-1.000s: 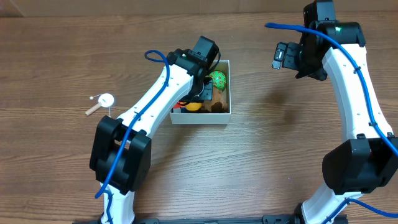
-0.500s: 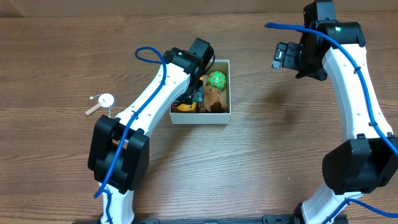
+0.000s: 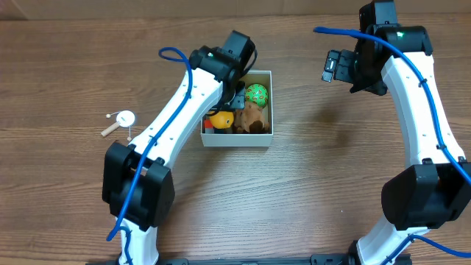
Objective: Pack container
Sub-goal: 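Open the left gripper and raise it out of the box, then lower the left gripper onto the white toy's wooden handle and grasp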
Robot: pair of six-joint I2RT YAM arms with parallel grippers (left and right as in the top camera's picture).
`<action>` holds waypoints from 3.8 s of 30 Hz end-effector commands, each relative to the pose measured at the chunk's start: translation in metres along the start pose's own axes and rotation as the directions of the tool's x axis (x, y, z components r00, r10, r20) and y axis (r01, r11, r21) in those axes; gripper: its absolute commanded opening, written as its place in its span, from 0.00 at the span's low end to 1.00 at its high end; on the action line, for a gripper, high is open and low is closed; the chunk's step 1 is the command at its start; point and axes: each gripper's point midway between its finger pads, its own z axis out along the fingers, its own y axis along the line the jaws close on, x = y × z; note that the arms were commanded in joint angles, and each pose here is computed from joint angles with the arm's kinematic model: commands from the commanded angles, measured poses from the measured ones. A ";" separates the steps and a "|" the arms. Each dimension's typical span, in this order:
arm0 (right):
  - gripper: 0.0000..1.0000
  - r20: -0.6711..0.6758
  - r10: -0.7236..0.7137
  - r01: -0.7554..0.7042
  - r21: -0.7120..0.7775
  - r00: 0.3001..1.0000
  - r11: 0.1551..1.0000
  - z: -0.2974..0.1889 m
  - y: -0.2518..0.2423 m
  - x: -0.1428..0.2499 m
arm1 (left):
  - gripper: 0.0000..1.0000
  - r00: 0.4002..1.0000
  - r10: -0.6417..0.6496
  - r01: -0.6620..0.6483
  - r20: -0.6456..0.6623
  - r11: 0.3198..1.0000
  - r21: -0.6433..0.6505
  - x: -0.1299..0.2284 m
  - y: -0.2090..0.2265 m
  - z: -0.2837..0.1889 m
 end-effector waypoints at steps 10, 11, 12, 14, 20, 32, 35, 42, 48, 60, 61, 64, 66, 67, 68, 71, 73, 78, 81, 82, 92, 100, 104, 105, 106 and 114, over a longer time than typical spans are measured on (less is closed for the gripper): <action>1.00 0.042 0.010 -0.010 -0.002 0.999 1.000 -0.013 -0.002 -0.007 | 0.22 0.969 -0.247 0.248 0.020 0.961 -0.122 -0.009 0.109 -0.046; 1.00 0.042 0.010 -0.010 -0.002 0.999 1.000 -0.013 -0.002 -0.007 | 0.22 0.962 -0.274 0.273 0.015 0.953 -0.130 -0.009 0.118 -0.046; 1.00 0.042 0.010 -0.010 -0.002 0.999 1.000 -0.013 -0.002 -0.007 | 0.22 0.955 -0.298 0.296 0.008 0.946 -0.132 -0.009 0.126 -0.045; 1.00 0.042 0.010 -0.010 -0.002 0.999 1.000 -0.013 -0.002 -0.007 | 0.21 0.948 -0.319 0.316 0.001 0.939 -0.139 -0.008 0.137 -0.045; 1.00 0.042 0.010 -0.010 -0.002 0.999 1.000 -0.013 -0.002 -0.007 | 0.23 0.942 -0.334 0.330 0.016 0.919 -0.214 -0.006 0.161 -0.047; 1.00 0.042 0.010 -0.010 -0.002 0.999 1.000 -0.013 -0.002 -0.007 | 0.24 0.857 -0.515 0.478 -0.017 0.808 -0.345 0.020 0.247 -0.049; 1.00 0.042 0.010 -0.010 -0.003 0.999 1.000 -0.013 -0.002 -0.007 | 0.34 0.860 -0.507 0.447 -0.063 0.807 -0.385 0.033 0.270 -0.052; 1.00 0.042 0.010 -0.010 -0.002 0.999 1.000 -0.013 -0.002 -0.007 | 0.56 0.899 -0.393 0.299 -0.193 0.873 -0.385 0.054 0.303 -0.054; 1.00 0.042 0.010 -0.010 -0.002 0.999 1.000 -0.013 -0.002 -0.007 | 0.61 0.941 -0.167 0.095 -0.295 0.965 -0.244 0.060 0.296 -0.034; 1.00 0.042 0.010 -0.010 -0.002 0.999 1.000 -0.013 -0.002 -0.007 | 0.61 0.923 0.276 -0.292 -0.267 0.956 -0.021 0.053 0.280 0.018; 1.00 0.042 0.010 -0.010 -0.002 0.999 1.000 -0.013 -0.002 -0.007 | 0.63 0.920 0.292 -0.308 -0.261 0.951 -0.021 0.052 0.280 0.023; 1.00 0.042 0.010 -0.010 -0.002 0.999 1.000 -0.013 -0.002 -0.007 | 0.65 0.894 0.366 -0.380 -0.257 0.925 -0.003 0.055 0.281 0.034; 1.00 0.042 0.010 -0.010 -0.002 0.999 1.000 -0.013 -0.002 -0.007 | 0.71 0.873 0.423 -0.435 -0.243 0.901 0.007 0.056 0.282 0.045; 1.00 0.042 0.010 -0.010 -0.002 0.999 1.000 -0.013 -0.002 -0.007 | 0.72 0.861 0.447 -0.458 -0.243 0.889 0.012 0.057 0.282 0.048; 1.00 0.042 0.010 -0.010 -0.002 0.999 1.000 -0.013 -0.002 -0.007 | 0.72 0.847 0.474 -0.484 -0.241 0.875 0.018 0.058 0.282 0.050; 1.00 0.042 0.010 -0.010 -0.002 0.999 1.000 -0.013 -0.002 -0.007 | 0.71 0.842 0.494 -0.505 -0.218 0.863 0.001 0.052 0.287 0.053; 1.00 0.042 0.010 -0.010 -0.002 0.999 1.000 -0.013 -0.002 -0.007 | 0.70 0.840 0.505 -0.518 -0.197 0.855 -0.018 0.046 0.294 0.054; 1.00 0.042 0.010 -0.010 -0.002 0.999 1.000 -0.013 -0.002 -0.007 | 0.68 0.835 0.518 -0.531 -0.185 0.847 -0.025 0.045 0.311 0.058; 1.00 0.042 0.010 -0.010 -0.002 0.999 1.000 -0.013 -0.002 -0.007 | 0.67 0.841 0.516 -0.519 -0.164 0.854 0.023 0.049 0.313 0.065; 1.00 0.042 0.010 -0.010 -0.002 0.999 1.000 -0.013 -0.002 -0.007 | 0.68 0.848 0.508 -0.508 -0.151 0.860 0.047 0.050 0.312 0.069; 1.00 0.042 0.010 -0.010 -0.002 0.999 1.000 -0.013 -0.002 -0.007 | 0.68 0.831 0.534 -0.513 -0.157 0.844 0.155 0.063 0.308 0.104; 1.00 0.042 0.010 -0.010 -0.002 0.999 1.000 -0.013 -0.002 -0.007 | 0.71 0.821 0.547 -0.527 -0.164 0.836 0.149 0.062 0.313 0.124; 1.00 0.042 0.010 -0.010 -0.002 0.999 1.000 -0.013 -0.002 -0.007 | 0.70 0.822 0.547 -0.530 -0.155 0.836 0.139 0.058 0.314 0.128; 1.00 0.042 0.010 -0.010 -0.002 0.999 1.000 -0.013 -0.002 -0.007 | 0.68 0.822 0.547 -0.530 -0.156 0.836 0.140 0.059 0.314 0.129; 1.00 0.042 0.010 -0.010 -0.002 0.999 1.000 -0.013 -0.002 -0.007 | 0.64 0.822 0.547 -0.530 -0.156 0.836 0.140 0.059 0.314 0.129; 1.00 0.042 0.010 -0.010 -0.002 0.999 1.000 -0.013 -0.002 -0.007 | 0.18 0.836 0.524 -0.507 -0.160 0.851 0.136 0.059 0.314 0.128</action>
